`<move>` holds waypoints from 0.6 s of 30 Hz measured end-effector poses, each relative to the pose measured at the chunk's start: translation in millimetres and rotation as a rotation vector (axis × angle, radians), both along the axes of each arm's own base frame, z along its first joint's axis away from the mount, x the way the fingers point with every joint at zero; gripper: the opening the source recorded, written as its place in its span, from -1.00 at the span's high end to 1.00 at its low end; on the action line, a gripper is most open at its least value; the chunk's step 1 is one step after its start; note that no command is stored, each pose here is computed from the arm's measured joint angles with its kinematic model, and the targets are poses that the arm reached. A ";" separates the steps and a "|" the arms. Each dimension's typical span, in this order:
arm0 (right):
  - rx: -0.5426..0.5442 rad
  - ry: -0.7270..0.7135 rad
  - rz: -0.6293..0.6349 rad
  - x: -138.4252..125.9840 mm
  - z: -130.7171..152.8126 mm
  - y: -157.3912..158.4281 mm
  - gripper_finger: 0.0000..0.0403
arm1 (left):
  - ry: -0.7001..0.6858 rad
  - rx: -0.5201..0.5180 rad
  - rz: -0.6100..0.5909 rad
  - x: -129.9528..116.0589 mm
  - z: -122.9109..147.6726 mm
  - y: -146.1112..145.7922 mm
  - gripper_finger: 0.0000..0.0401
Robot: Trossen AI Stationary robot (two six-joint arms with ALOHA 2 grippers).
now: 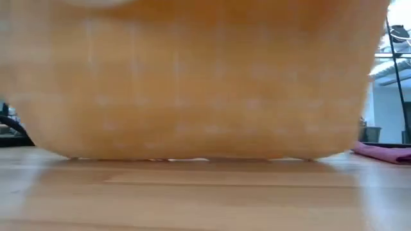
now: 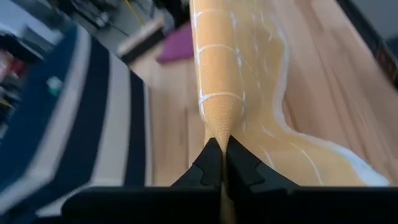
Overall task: Fold towel
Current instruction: Fold the yellow towel
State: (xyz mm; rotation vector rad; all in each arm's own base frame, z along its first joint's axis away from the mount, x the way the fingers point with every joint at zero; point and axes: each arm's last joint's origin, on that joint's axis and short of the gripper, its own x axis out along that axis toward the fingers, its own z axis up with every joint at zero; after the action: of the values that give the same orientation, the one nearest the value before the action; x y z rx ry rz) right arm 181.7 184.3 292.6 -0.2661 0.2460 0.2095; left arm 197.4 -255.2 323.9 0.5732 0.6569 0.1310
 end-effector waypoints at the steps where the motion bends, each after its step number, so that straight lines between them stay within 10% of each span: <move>1: -0.008 -0.025 0.017 -3.2 4.8 -0.3 1.00 | -0.021 0.015 -0.010 -1.0 4.9 -1.5 0.99; 18: -0.085 -0.152 -0.013 -13.5 37.6 -26.9 1.00 | -0.099 0.208 -0.007 9.1 29.2 8.2 1.00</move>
State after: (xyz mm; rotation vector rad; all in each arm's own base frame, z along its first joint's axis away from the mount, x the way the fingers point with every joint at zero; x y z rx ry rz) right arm 168.2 157.4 330.2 -0.3629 0.1064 0.1649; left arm 206.5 -247.0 353.1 0.7643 0.5486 0.2212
